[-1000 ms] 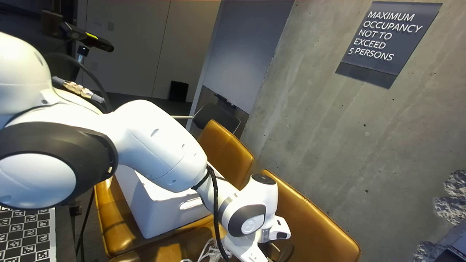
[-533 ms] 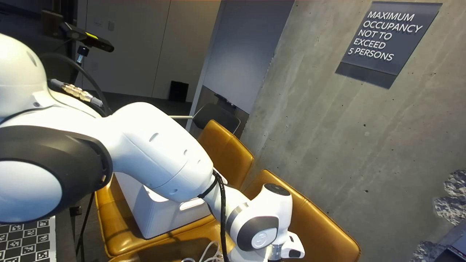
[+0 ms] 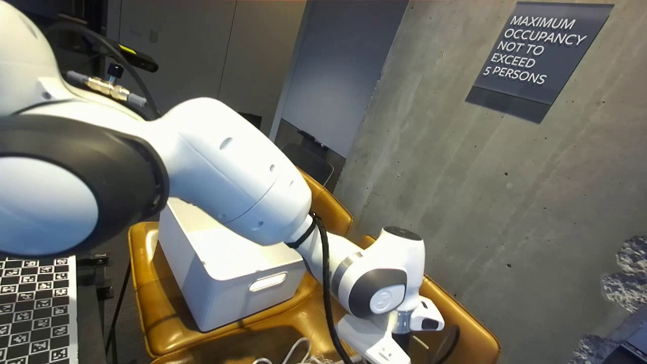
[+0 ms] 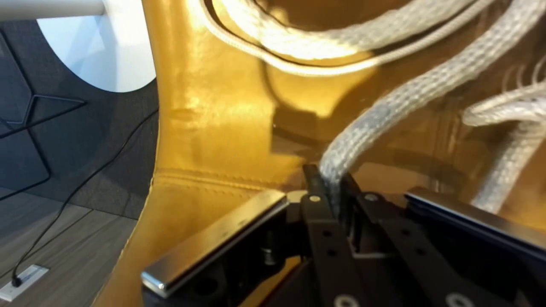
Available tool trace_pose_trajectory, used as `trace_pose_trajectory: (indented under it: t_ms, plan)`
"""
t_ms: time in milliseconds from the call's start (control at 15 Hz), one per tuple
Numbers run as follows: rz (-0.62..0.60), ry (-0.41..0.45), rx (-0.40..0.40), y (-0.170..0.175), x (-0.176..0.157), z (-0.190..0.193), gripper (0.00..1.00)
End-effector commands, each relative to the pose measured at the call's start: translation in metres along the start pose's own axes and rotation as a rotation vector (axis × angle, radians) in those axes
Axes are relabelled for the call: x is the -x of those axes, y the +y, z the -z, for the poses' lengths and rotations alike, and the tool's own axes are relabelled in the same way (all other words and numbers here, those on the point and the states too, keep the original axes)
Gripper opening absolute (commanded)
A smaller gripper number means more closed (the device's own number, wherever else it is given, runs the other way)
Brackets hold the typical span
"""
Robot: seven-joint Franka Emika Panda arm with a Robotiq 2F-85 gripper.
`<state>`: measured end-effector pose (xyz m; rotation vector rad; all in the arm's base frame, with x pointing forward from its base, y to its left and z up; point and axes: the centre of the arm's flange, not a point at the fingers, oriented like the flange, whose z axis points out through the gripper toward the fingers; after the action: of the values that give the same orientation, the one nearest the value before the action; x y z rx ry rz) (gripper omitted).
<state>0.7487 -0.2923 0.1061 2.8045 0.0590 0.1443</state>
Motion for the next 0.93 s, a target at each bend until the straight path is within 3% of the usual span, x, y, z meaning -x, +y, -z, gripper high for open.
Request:
trace_pose_trajectory:
  t_ms: [0, 267, 600, 867]
  plan:
    - [-0.024, -0.004, -0.019, -0.021, 0.025, 0.081, 0.03]
    - [-0.060, -0.034, -0.015, -0.038, 0.018, 0.141, 0.03]
    - [0.029, -0.184, -0.123, -0.073, 0.041, 0.203, 0.03]
    - [0.075, -0.163, -0.184, -0.108, 0.060, 0.259, 0.03]
